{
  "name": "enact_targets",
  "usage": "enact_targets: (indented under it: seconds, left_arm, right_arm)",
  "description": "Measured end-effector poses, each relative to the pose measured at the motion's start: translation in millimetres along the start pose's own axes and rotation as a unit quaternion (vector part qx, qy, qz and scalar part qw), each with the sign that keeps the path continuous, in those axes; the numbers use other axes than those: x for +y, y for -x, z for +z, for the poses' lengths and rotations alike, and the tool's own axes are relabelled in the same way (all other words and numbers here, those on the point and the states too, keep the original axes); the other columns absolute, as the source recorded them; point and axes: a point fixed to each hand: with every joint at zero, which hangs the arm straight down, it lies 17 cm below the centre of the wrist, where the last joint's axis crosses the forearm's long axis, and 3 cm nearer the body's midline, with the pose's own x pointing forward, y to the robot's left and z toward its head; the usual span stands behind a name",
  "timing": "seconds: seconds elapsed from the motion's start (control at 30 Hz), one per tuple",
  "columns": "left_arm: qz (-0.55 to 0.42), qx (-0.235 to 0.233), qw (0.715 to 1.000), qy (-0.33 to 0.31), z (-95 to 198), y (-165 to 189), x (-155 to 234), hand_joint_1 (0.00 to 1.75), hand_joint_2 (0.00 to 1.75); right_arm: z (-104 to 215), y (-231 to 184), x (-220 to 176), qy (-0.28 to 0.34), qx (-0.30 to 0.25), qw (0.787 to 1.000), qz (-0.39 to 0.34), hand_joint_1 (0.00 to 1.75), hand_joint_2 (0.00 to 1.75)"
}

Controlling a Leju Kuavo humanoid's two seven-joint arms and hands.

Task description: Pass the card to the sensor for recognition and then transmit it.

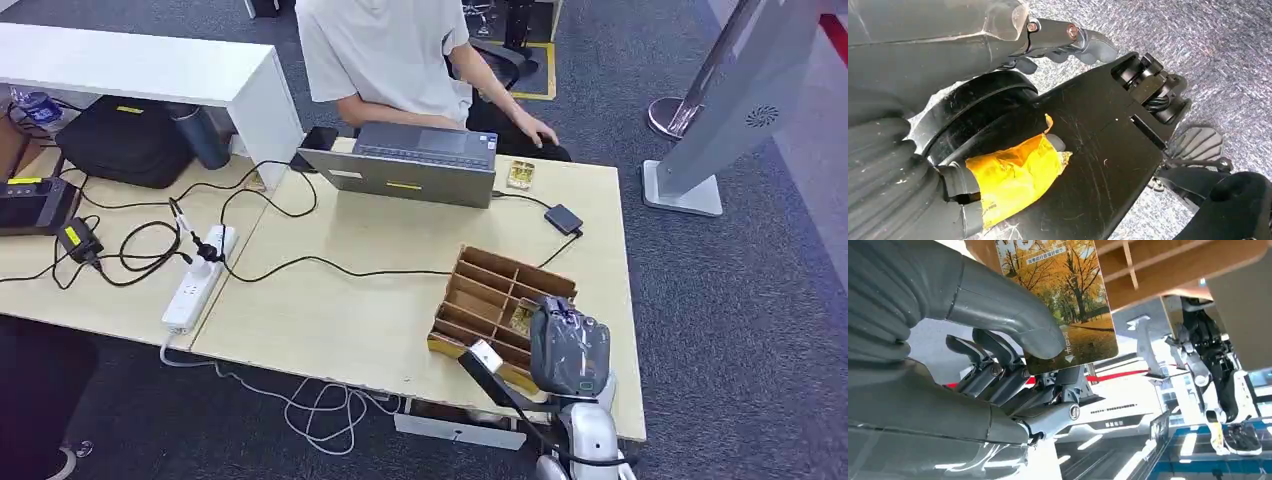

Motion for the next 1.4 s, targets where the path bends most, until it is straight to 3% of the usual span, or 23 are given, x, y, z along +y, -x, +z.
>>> enact_targets:
  seconds: [0.47,0.8,1.37,1.4]
  left_arm:
    - [-0.003,0.003,1.000,0.003,0.3,4.0,0.4,0.00,1.75]
    - [-0.002,-0.003,1.000,0.009,0.5,-4.5,-2.1,0.00,1.75]
    - [0.013,-0.021,0.999,0.020,1.3,-16.2,-10.1,0.00,1.75]
    - [0.017,-0.021,0.999,0.022,1.5,-16.7,-10.8,0.00,1.75]
  right_arm:
    - [-91.2,-2.1,-69.9,0.075,-0.017,0.997,0.024,1.75,1.75]
    - [-185.8,10.4,-117.7,0.103,-0.002,0.990,0.099,1.75,1.75]
    - [-211.4,22.7,-109.7,0.072,0.018,0.990,0.120,1.75,1.75]
    - [-212.0,23.0,-108.0,0.069,0.018,0.990,0.120,0.00,1.75]
